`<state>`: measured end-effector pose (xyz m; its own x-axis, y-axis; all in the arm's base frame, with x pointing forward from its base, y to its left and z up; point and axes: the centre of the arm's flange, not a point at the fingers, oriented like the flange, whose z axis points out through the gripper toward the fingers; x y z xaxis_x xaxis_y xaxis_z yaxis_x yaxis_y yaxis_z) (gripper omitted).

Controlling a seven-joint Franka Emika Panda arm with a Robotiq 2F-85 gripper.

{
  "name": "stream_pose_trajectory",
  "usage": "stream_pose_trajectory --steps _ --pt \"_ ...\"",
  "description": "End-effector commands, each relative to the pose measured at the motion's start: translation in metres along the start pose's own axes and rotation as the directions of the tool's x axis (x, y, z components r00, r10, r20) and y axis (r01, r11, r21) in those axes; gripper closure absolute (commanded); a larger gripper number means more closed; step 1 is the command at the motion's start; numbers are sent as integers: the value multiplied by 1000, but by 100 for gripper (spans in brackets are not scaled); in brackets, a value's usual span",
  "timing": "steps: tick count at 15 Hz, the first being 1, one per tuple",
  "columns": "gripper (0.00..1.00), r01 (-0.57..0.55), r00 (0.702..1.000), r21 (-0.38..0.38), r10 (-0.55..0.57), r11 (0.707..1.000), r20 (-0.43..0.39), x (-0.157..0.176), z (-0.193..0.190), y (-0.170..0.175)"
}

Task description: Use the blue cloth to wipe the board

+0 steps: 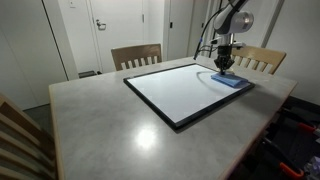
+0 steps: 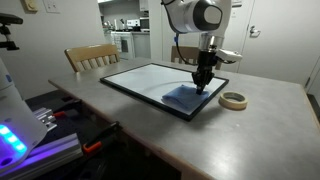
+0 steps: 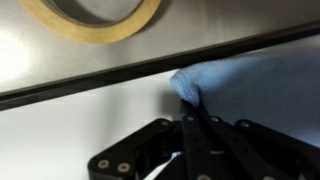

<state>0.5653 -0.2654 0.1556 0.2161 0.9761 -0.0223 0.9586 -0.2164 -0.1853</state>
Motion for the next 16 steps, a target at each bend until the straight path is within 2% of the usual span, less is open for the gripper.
stream_pose_trajectory --steps 1,16 --pt "99 19 1000 -42 -19 999 3 3 5 14" --pt "99 85 996 -99 -84 991 10 -5 -5 76"
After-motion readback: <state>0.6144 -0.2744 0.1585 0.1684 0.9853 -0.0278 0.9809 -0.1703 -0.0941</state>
